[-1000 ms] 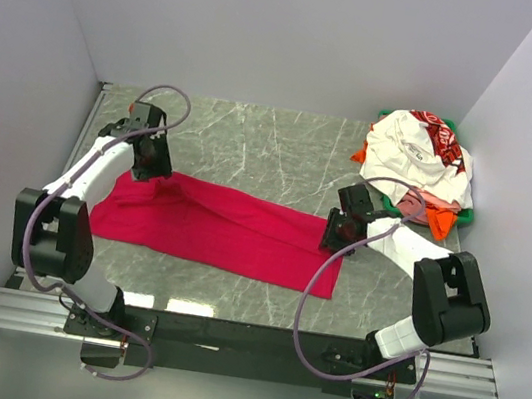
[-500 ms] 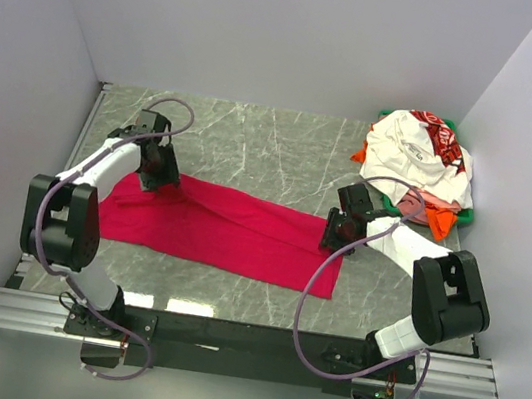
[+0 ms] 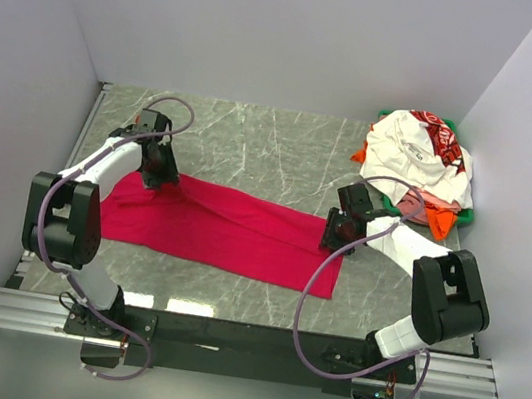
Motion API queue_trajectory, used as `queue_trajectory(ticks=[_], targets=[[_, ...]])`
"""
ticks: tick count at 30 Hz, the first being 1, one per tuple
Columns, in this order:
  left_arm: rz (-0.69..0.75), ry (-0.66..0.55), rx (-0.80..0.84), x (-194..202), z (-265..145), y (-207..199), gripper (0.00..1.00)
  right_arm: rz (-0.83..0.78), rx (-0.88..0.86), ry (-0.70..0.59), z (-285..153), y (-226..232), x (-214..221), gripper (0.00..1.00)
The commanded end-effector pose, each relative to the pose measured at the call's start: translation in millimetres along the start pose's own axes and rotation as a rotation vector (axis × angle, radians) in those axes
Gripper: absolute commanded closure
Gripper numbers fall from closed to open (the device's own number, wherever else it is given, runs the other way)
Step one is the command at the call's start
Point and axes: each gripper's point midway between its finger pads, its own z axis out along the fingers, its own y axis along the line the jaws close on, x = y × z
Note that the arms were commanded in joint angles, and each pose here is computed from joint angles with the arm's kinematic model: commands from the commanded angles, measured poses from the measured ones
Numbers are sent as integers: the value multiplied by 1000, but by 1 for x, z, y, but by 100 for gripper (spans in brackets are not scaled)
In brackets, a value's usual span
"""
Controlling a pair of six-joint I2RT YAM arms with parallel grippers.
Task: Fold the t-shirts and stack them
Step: Fold the tshirt
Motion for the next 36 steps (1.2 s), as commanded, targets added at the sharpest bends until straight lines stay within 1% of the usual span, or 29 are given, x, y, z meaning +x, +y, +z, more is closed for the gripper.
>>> queue_trajectory(ticks=[1, 2, 5, 6, 8, 9, 13, 15, 18, 22, 28, 36], targets=[[-13, -69, 9, -20, -4, -8, 51, -17, 15, 12, -1, -2, 0, 55], [-15, -67, 6, -20, -2, -8, 52, -18, 14, 11, -1, -2, 0, 55], [-18, -70, 6, -20, -1, -7, 58, -20, 20, 17, 0, -3, 2, 55], [-19, -74, 8, -20, -1, -8, 63, -23, 20, 18, 0, -4, 3, 55], [-20, -77, 3, -21, -1, -7, 68, -23, 21, 16, 0, -4, 2, 55], [-20, -77, 1, -20, 0, -6, 73, -26, 21, 18, 0, -4, 3, 55], [-18, -76, -3, -19, 1, -5, 84, -29, 21, 18, 0, -4, 1, 55], [-20, -77, -6, -18, 0, -4, 92, -32, 21, 19, 0, -4, 1, 55], [-23, -77, -2, -16, -2, -3, 99, -35, 21, 19, 0, -4, 0, 55], [-37, -64, 18, -7, -6, -4, 99, -41, 20, 24, -1, -4, 2, 55], [-93, -35, 55, 27, -19, 0, 99, -44, 15, 24, -2, -5, 4, 55], [-167, -24, 77, 56, -43, 8, 99, -39, 9, 32, -2, -7, 12, 55]])
